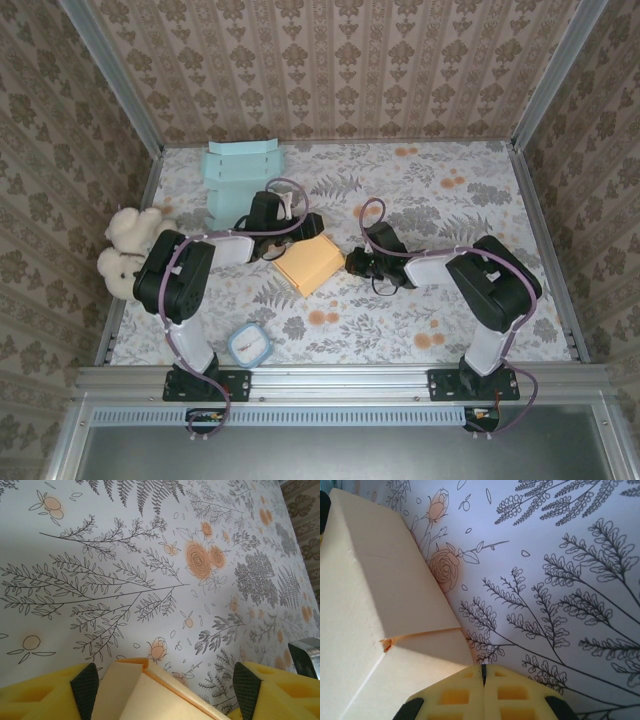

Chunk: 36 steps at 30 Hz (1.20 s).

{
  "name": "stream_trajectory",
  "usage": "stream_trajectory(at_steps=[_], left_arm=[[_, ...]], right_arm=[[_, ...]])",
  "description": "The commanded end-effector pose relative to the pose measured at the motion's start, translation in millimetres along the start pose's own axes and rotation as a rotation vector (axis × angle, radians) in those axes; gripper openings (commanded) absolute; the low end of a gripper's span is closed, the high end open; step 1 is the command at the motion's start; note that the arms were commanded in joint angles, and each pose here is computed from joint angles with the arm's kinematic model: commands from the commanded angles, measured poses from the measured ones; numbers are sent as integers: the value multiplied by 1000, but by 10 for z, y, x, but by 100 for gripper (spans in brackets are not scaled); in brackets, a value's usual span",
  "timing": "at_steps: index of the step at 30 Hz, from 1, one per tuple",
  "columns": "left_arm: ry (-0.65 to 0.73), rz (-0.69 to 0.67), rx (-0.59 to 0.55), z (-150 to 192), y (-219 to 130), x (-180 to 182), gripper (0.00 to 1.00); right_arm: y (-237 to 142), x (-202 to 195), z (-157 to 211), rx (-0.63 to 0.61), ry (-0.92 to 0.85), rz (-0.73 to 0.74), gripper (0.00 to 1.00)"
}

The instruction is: Fold the paper box

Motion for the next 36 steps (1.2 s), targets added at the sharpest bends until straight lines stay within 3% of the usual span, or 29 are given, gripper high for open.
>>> stream_trajectory(at_steps=[1, 14, 22, 27, 36], left_arm=[[-27, 38, 33, 161, 55, 45, 73], [-9, 130, 121, 678, 210, -369, 71], [-105, 269, 218, 1078, 346, -621, 70], [-159, 292, 207, 1077, 371, -570, 67], [-126, 160, 97, 720, 212, -419, 66]], right_arm=[[72, -6, -33, -3, 24, -17, 0], [179, -86, -37, -8, 41, -15, 0], [146, -109, -79, -45, 58, -45, 0], [109, -152, -101, -58, 68, -38, 0], [-29, -275, -135, -101, 85, 8, 0]])
Point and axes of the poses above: each hand's point on the last joint's axis, 136 mm out from that joint toward the fingers, its own y axis out along the fingers, its own x axis along the line the jaws close on, z = x × y, the point moved 1 cm from there along -y, back along the fingers, and after that the axes turned 9 degrees about -y, right-handed, at the moved point
